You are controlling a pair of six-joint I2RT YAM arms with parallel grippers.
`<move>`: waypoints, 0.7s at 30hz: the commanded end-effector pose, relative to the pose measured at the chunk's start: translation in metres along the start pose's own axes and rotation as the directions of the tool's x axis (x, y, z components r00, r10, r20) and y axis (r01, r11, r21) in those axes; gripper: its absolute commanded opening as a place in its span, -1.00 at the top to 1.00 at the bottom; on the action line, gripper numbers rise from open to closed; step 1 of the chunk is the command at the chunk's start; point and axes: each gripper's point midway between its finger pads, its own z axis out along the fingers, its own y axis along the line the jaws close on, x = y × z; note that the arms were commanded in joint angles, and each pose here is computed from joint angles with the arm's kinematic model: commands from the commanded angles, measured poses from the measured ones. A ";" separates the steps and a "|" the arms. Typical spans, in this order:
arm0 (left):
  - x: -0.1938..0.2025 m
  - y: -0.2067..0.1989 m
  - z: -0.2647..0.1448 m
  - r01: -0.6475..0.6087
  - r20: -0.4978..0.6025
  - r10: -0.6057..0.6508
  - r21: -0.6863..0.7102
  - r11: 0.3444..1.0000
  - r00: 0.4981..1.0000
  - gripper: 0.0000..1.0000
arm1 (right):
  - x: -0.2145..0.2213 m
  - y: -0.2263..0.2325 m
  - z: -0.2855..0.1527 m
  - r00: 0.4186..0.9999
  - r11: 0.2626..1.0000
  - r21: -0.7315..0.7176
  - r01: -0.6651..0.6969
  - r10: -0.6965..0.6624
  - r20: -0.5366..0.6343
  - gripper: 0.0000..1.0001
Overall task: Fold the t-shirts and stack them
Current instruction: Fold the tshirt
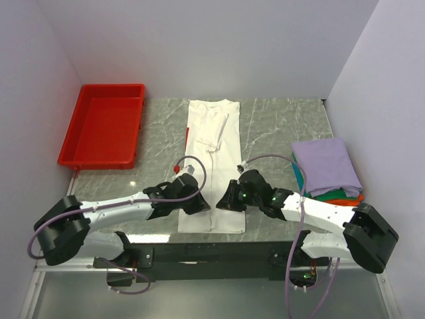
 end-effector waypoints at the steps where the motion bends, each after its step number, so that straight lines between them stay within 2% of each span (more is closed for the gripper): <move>1: -0.009 -0.004 -0.014 0.002 0.045 -0.002 0.007 1.000 0.999 0.87 | 0.003 0.009 -0.002 1.000 0.999 -0.038 0.007 -0.007 0.017 0.53; 13: 0.002 0.015 -0.022 0.015 0.024 -0.015 -0.001 1.000 1.000 0.88 | 0.048 0.001 0.029 0.997 1.000 0.014 0.006 -0.005 -0.083 0.63; 21: 0.010 0.016 -0.013 -0.001 -0.014 0.001 0.012 1.000 1.000 0.89 | 0.060 -0.004 0.040 0.994 0.999 0.034 -0.003 0.007 -0.112 0.67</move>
